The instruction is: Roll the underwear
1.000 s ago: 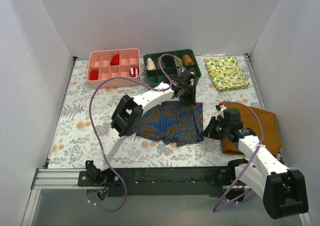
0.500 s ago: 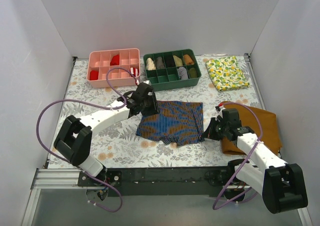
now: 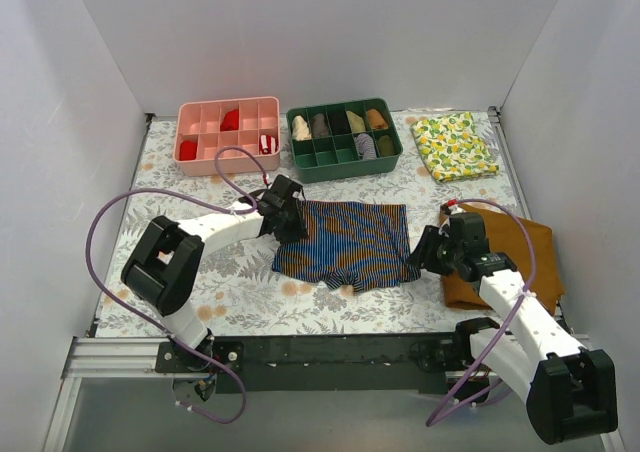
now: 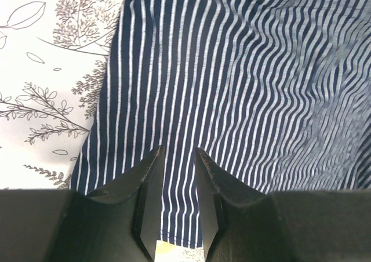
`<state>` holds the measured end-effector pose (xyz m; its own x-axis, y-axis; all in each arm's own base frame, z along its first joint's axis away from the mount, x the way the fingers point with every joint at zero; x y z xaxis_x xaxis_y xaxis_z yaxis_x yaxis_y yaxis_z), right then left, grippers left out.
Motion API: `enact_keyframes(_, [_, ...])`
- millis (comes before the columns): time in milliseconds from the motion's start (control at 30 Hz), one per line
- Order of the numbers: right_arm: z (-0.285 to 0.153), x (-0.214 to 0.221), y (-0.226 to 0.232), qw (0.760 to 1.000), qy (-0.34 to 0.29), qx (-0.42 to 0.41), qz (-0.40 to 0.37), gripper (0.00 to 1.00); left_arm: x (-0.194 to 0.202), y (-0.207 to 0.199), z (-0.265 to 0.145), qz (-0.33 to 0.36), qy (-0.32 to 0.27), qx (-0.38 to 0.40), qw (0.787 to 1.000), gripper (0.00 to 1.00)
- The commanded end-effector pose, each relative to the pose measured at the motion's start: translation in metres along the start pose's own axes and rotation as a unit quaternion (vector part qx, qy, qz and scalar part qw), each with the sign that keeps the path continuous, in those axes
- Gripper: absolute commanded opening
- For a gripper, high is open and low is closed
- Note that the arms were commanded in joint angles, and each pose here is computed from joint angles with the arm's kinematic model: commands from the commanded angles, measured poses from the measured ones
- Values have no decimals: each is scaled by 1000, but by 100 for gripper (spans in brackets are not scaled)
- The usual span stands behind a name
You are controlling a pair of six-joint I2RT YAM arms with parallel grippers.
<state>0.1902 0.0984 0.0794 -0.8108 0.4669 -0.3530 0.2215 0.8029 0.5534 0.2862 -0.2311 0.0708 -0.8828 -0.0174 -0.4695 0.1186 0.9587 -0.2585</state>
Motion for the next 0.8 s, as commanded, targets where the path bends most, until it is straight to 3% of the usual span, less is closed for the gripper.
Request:
enact_keyframes(0, [-12,-22,9,999,-47,9,0,51,4,13,6,-9,1,-29,1000,26])
enact_keyframes(333, [-6,-18,10,1000,-27,8,-1,51,37,56,3,-38,54,-119,991,18])
enact_keyframes(767, [-1,-14,8,1000,-12,5,-3,52,49,114,-23,-114,54,-164,978,15])
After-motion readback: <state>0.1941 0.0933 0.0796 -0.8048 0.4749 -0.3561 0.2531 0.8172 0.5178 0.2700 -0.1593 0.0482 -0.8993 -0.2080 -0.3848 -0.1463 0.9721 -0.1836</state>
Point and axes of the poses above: each gripper's point midway between its finger pads, its own z axis out along the fingers, its own y axis along the line the jaws close on, x = y × z, the point moved 3 cm from there along -z, back along the fingers, and after that the axes turned 14 degrees about z, right-handed, at the moved point
